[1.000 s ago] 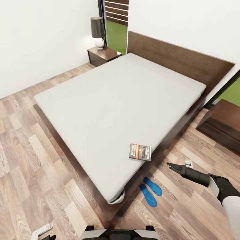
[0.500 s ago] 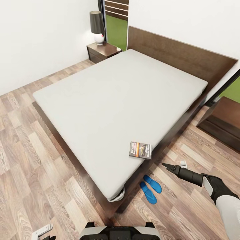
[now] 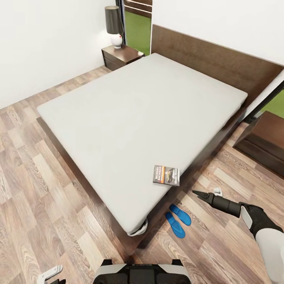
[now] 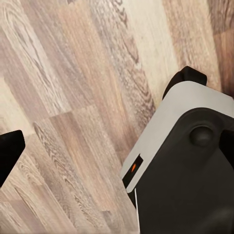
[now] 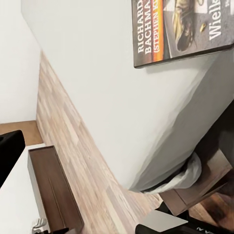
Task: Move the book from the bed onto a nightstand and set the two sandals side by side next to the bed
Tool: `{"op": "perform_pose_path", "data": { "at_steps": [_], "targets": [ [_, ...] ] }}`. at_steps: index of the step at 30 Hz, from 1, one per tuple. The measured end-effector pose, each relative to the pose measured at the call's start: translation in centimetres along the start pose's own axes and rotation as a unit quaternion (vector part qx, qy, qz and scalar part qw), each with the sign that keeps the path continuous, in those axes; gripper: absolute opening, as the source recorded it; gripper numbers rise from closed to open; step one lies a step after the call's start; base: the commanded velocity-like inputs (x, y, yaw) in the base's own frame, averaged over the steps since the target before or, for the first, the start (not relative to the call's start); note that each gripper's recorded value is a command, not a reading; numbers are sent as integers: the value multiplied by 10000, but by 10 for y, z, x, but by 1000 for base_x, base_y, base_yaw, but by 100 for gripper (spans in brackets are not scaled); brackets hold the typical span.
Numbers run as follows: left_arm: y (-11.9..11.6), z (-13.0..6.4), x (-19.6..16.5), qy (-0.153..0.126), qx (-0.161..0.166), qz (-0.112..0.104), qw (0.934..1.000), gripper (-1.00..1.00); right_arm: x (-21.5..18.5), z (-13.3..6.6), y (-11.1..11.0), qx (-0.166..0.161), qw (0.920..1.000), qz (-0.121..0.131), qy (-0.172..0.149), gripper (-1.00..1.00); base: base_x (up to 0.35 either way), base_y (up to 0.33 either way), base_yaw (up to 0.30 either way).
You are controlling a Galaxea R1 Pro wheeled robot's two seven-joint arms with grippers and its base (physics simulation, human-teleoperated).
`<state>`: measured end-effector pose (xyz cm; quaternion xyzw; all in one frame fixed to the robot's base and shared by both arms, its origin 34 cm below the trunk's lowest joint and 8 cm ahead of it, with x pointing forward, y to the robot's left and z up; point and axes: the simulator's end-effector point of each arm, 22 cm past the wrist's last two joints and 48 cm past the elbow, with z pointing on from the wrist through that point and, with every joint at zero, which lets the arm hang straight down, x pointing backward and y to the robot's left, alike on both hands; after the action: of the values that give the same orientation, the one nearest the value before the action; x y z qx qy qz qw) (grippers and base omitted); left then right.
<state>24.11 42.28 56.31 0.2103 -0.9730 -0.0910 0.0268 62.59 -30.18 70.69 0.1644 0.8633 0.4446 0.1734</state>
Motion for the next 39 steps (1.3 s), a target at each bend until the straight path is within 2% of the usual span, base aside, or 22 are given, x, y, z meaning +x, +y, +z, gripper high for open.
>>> {"op": "perform_pose_path", "data": {
  "at_steps": [12,17,23,39],
  "targets": [
    [3,3,7,79,-37,16,10000,100,-4,-3,-6,23,10000,-50,1,100,0,0,0],
    [3,5,11,126,-48,22,9999,100,-6,-7,0,-182,9998,-68,9,100,0,0,0],
    [3,6,16,179,-59,27,9998,100,-6,-12,-1,-256,9997,-60,24,100,0,0,0],
    [-6,10,33,332,-31,29,9994,100,-5,-19,-17,-167,9998,-15,61,100,0,0,0]
  ]
}}
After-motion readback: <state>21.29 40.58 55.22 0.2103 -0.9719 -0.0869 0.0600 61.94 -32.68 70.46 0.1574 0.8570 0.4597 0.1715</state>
